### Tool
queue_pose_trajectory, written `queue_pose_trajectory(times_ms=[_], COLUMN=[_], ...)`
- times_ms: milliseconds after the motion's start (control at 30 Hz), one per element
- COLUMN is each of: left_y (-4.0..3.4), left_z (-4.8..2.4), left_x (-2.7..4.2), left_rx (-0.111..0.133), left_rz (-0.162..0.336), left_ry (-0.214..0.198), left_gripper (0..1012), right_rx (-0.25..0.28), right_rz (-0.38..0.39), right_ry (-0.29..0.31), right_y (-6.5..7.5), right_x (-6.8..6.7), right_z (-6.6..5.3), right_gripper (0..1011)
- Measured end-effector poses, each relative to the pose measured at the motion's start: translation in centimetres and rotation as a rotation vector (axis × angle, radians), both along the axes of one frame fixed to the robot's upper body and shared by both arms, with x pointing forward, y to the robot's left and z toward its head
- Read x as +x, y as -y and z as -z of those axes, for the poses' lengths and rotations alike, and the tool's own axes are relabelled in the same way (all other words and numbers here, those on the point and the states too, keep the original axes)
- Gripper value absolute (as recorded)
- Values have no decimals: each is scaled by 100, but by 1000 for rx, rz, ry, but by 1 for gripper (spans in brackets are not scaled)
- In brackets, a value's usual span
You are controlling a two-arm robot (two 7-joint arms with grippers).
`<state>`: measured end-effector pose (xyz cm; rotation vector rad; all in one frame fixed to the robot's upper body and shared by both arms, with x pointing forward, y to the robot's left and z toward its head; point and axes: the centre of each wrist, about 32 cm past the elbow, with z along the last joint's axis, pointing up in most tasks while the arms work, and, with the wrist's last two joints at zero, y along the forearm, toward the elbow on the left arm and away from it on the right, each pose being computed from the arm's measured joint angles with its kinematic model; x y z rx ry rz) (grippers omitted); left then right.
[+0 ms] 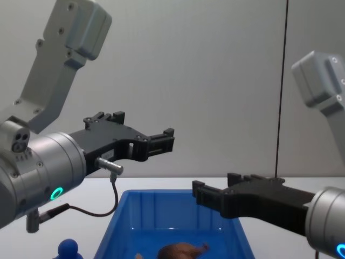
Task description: Pick up the two dolls from the table and place them into the box.
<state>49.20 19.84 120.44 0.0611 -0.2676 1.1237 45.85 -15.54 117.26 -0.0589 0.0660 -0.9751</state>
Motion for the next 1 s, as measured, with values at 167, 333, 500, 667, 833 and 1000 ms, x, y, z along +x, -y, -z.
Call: queue_pose_trajectory(times_ms=[167, 333, 500, 667, 833, 1000], left_y=[0, 0, 0, 0, 0, 0], left_z=[0, 0, 0, 0, 0, 0], left_x=[0, 0, 0, 0, 0, 0], left_rx=[0, 0, 0, 0, 0, 0], left_rz=[0, 0, 0, 0, 0, 0], left_ry=[0, 0, 0, 0, 0, 0], left_gripper=[1001, 1001, 1001, 1001, 1001, 1001], right_rx=[-3, -5, -9, -12, -11, -11], right_rz=[13, 46, 101, 170, 228, 273], right_ry=[-4, 2, 19, 32, 37, 35], right_y=[-5, 18, 78, 158, 236, 309], right_x=[2, -22, -78, -151, -217, -282], right_z=[13, 28, 33, 47, 63, 88], right_gripper=[793, 933, 1001, 1001, 1001, 1001])
